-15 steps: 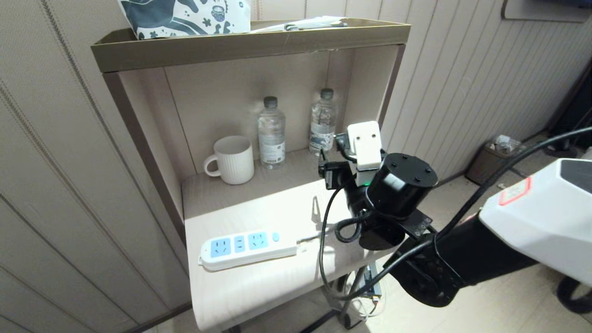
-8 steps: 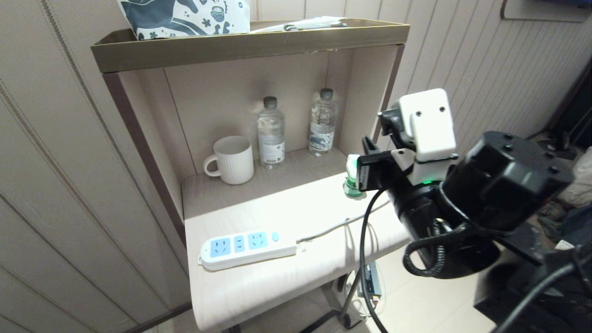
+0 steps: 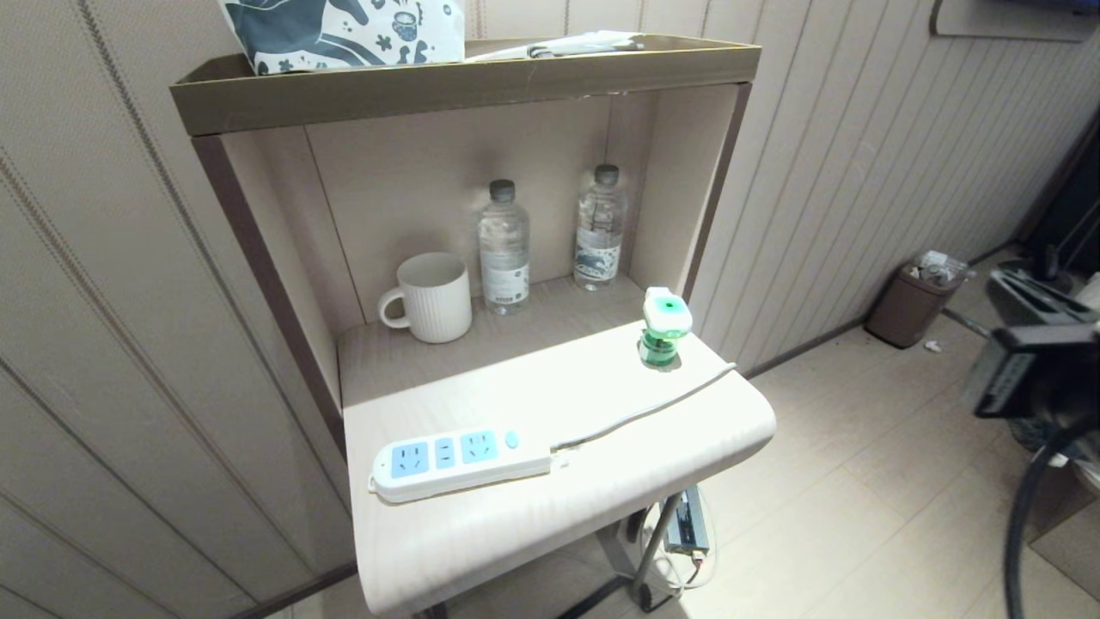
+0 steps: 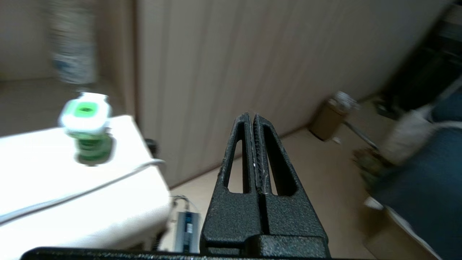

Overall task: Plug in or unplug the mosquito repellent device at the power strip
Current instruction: Pick up the mosquito repellent liquid

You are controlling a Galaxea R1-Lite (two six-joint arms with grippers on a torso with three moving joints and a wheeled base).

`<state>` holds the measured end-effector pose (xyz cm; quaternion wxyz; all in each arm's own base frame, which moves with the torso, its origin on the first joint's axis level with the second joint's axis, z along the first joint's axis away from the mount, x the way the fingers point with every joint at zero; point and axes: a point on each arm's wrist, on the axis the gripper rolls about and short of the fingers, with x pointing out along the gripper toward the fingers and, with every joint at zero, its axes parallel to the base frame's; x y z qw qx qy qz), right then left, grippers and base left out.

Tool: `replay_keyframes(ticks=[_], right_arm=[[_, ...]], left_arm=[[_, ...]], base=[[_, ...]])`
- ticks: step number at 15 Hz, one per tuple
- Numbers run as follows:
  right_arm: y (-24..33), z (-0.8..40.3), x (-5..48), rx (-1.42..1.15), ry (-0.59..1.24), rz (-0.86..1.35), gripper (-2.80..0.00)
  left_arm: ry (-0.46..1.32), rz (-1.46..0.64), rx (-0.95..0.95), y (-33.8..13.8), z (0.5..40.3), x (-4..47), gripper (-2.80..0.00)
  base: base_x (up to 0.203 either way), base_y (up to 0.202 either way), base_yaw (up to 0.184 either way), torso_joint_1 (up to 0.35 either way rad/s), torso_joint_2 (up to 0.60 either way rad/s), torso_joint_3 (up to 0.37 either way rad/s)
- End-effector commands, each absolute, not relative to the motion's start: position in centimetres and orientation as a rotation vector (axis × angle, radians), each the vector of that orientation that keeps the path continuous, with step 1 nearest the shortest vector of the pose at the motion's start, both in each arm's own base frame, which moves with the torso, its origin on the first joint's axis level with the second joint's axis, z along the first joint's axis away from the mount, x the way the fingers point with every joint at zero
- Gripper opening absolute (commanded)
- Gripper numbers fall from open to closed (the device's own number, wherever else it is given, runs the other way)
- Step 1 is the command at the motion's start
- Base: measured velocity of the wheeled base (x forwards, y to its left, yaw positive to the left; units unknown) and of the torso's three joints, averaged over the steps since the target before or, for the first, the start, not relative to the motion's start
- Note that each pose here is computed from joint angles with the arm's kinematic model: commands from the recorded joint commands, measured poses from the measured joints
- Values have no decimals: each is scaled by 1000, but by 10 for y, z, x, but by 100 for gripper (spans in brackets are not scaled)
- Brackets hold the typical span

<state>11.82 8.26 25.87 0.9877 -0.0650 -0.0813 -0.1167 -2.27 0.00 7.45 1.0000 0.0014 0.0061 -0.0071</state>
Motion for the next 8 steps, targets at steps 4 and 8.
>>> replay_keyframes(ticks=[4,8], right_arm=[[-3,218,56,-151,-141,-714,-280],[-17,168,23,-204,-62,-932,-280]], left_arm=[[14,-15,3,0,74,-23,-280],[13,-15,3,0,75,-23,-280]], base=[[0,0,0,0,0,0],[0,0,0,0,0,0]])
